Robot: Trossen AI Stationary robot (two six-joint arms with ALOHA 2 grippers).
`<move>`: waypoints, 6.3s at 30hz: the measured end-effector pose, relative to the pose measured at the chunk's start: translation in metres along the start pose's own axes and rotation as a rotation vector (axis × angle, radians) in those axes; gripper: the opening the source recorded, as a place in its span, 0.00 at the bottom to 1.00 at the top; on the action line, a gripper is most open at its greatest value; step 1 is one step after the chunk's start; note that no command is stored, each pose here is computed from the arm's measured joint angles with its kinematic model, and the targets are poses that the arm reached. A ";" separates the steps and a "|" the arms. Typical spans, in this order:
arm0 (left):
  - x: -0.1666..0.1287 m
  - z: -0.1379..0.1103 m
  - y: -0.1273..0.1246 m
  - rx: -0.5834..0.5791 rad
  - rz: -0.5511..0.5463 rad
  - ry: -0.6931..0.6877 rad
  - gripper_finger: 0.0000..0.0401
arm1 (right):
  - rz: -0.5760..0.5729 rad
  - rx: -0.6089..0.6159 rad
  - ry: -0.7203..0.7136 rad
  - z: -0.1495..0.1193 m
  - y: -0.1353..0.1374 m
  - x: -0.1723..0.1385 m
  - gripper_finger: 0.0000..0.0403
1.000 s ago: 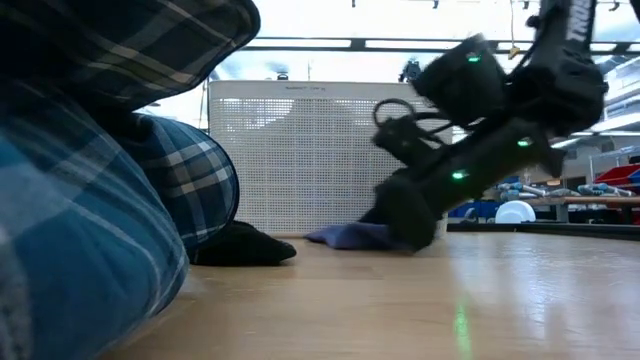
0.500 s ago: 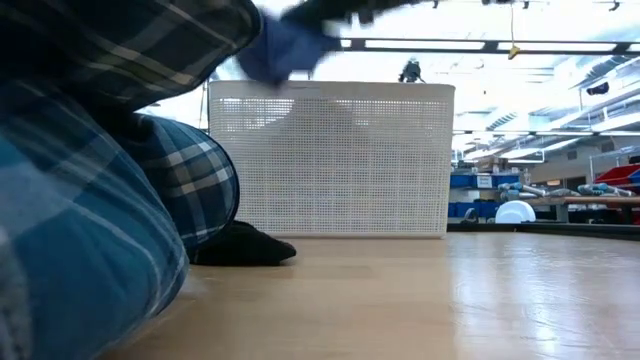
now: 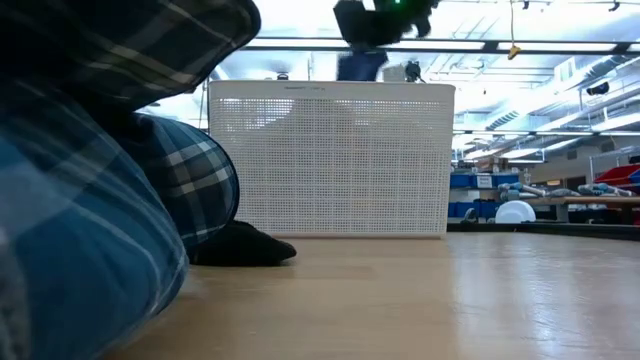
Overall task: Sort clothes
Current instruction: Put the blue sock into the white bin, then put the black sock into the white bin, then put the blue plaid shirt into the white bin
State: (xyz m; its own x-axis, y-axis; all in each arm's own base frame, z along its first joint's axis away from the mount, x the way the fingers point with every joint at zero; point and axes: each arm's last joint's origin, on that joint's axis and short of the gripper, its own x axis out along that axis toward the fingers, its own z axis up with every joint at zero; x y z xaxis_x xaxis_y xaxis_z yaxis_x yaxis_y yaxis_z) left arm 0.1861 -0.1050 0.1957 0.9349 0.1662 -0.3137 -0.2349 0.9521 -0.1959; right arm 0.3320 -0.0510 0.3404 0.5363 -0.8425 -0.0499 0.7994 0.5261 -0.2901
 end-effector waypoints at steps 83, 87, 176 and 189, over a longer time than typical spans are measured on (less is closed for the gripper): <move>-0.004 0.191 0.040 0.173 0.191 0.039 0.23 | 0.898 0.287 0.166 -0.169 0.084 -0.150 0.48; -0.022 0.170 0.026 0.132 0.154 0.027 0.23 | 0.920 0.272 0.117 -0.160 0.087 -0.150 0.50; -0.034 0.037 0.086 0.042 -0.055 -0.135 0.22 | 0.508 0.087 -0.469 0.189 -0.080 -0.052 0.09; -0.041 0.007 0.106 0.017 -0.039 -0.169 0.22 | 0.191 -0.067 -0.280 0.174 -0.104 -0.022 0.08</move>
State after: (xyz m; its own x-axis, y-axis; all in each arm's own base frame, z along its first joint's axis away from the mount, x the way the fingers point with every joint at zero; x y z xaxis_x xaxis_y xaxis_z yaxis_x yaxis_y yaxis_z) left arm 0.1244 -0.0090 0.1942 0.9749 0.1687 -0.1456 -0.1947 0.9626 -0.1883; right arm 0.2842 -0.0672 0.5375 0.7352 -0.6606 0.1519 0.6631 0.6543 -0.3636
